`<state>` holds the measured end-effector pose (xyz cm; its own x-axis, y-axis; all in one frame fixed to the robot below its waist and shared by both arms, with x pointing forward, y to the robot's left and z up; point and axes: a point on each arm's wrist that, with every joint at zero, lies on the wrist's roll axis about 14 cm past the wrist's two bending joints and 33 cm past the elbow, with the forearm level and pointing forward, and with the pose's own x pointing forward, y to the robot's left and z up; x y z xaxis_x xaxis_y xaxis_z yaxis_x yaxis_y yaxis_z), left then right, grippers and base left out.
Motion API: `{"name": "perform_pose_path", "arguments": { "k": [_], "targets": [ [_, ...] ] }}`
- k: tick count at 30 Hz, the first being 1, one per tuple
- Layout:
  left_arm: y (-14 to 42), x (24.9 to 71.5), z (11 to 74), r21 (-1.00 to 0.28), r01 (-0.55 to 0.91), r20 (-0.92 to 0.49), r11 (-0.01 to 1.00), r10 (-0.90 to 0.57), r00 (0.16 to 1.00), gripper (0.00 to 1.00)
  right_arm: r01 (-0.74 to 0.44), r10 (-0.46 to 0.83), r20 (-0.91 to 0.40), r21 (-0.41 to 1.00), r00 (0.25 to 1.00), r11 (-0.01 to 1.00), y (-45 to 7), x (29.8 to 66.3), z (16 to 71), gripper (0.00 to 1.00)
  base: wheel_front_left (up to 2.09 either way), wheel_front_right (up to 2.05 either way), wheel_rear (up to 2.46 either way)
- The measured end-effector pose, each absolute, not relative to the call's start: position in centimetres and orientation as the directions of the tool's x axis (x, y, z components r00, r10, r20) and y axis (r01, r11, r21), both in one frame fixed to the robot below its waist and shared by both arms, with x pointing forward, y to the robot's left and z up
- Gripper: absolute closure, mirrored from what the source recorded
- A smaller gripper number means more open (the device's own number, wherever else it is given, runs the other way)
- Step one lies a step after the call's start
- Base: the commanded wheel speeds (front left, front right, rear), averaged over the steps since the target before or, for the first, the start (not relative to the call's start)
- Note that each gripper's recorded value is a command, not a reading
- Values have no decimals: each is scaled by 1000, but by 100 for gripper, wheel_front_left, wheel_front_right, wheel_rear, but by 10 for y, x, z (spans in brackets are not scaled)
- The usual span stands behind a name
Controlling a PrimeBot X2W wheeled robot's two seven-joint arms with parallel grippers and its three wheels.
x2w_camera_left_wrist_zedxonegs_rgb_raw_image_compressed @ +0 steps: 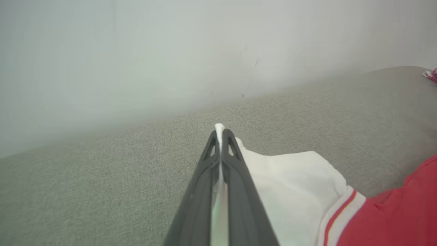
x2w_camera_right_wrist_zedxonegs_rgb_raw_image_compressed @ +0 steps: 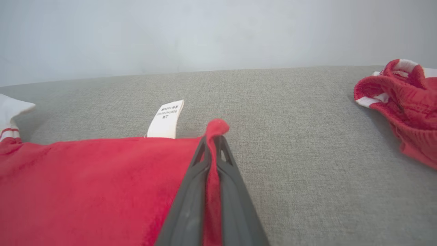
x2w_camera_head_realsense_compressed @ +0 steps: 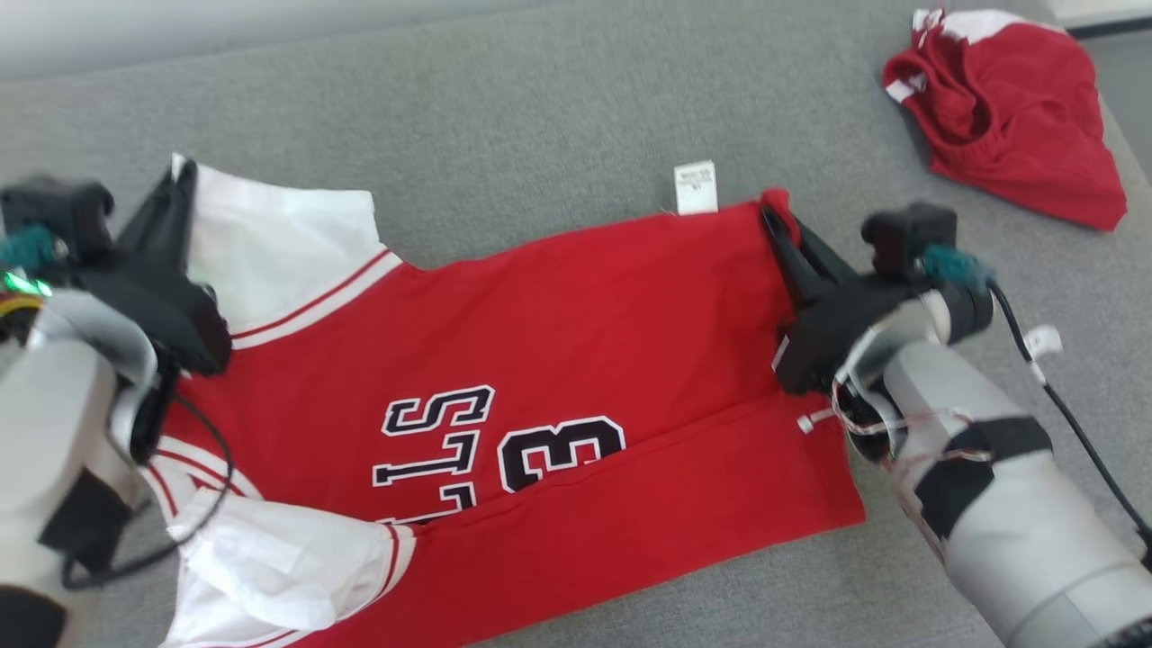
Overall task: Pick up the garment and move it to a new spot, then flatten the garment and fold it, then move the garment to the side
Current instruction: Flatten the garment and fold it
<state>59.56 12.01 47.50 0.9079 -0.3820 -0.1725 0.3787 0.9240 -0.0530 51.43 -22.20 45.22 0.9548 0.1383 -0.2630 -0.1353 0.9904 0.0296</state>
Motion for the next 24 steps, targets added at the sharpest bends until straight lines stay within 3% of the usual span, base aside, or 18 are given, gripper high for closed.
{"name": "perform_pose_path", "arguments": {
  "k": [19, 24],
  "targets": [
    [143, 459, 516, -221, 269, 36, 938, -267, 963, 100, -100, 114, -216, 78, 970, 992, -238, 464, 447, 100, 0, 0, 0],
    [143, 428, 510, -244, 254, 15, 936, -258, 966, 100, -99, 114, -181, 91, 977, 991, -236, 462, 454, 100, 0, 0, 0]
  ]
}}
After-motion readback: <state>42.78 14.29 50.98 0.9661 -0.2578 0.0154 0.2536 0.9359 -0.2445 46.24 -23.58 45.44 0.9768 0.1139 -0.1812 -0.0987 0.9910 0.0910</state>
